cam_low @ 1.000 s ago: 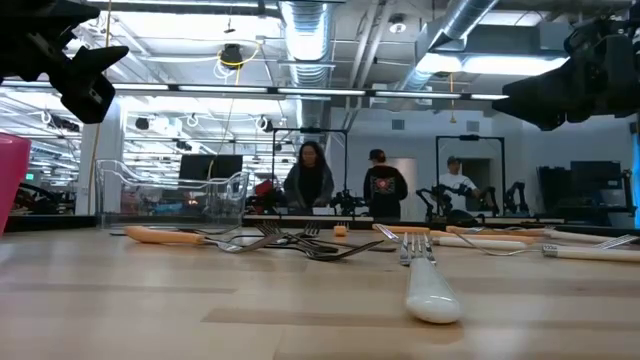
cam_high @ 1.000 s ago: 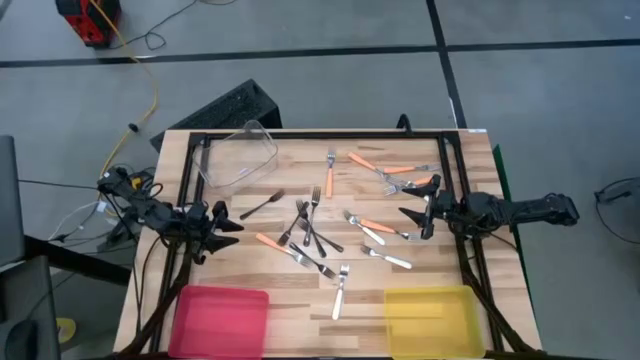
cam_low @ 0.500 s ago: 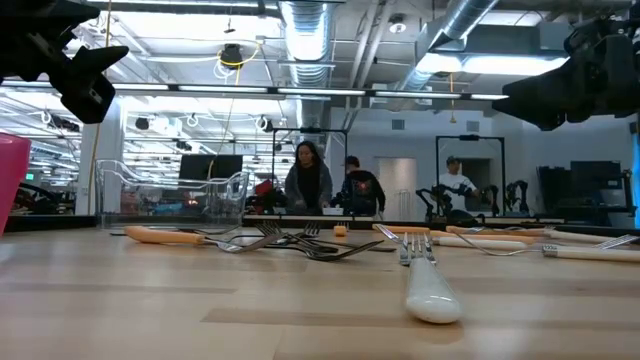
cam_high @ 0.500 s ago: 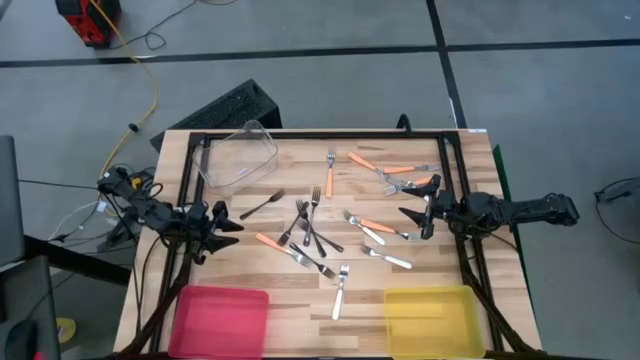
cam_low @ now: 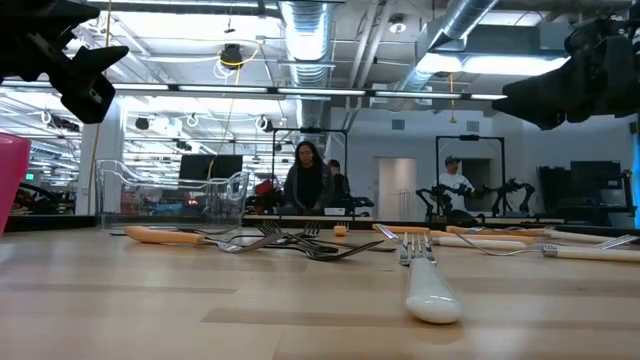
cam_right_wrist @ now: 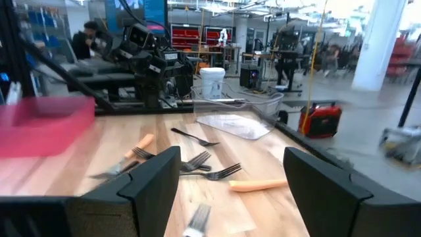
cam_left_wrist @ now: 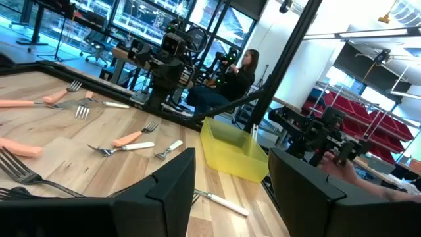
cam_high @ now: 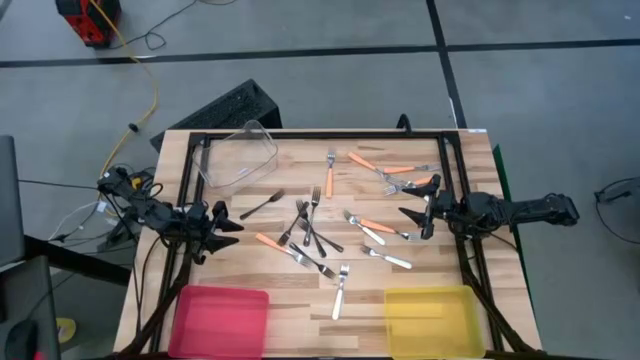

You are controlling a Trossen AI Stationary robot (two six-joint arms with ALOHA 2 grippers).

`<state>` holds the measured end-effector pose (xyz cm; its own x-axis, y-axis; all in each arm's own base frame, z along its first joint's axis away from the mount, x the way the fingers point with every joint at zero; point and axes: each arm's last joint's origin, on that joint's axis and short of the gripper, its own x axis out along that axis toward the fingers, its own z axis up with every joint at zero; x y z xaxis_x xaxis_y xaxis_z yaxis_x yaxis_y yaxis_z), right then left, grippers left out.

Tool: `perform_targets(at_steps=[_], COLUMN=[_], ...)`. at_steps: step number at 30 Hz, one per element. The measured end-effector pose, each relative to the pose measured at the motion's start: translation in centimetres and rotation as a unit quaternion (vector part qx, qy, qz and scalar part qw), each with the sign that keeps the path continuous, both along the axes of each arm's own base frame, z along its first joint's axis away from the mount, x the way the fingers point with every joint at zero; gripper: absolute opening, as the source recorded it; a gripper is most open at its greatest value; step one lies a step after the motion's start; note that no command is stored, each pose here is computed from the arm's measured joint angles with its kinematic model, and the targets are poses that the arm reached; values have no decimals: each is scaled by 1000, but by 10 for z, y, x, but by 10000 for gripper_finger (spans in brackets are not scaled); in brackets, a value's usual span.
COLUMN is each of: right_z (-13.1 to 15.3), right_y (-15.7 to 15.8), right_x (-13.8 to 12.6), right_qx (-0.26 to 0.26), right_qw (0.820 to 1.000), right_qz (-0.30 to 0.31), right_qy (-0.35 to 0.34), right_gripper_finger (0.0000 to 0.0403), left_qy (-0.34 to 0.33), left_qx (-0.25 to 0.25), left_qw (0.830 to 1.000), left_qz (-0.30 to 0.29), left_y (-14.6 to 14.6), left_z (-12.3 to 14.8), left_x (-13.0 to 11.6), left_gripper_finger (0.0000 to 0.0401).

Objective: Sort silverware by color (type)
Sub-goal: Put the white fork into the transparent bin

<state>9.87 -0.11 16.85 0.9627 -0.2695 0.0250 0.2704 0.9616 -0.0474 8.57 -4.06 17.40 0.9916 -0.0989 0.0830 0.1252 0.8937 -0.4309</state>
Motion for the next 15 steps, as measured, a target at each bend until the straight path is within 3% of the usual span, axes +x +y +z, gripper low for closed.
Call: perform_targets(at_steps=[6, 9, 12, 15], right_z=[0, 0, 2, 2], right_y=[-1, -1, 0, 1], right_x=[0, 0, 0, 0], right_qx=[-111, -124, -31, 83], right_qw=[993, 992, 999, 996], right_qz=[-9, -9, 9, 15], right_qy=[32, 35, 0, -33], right_gripper_finger=[297, 297, 297, 297], left_qy=[1, 4, 9, 12], left_qx=[28, 26, 22, 18], left_qw=[997, 994, 987, 980], left_qz=[72, 104, 157, 197], left_y=[4, 6, 9, 11], left_z=[0, 0, 0, 0], left_x=[0, 0, 0, -1], left_gripper_finger=[178, 178, 178, 178])
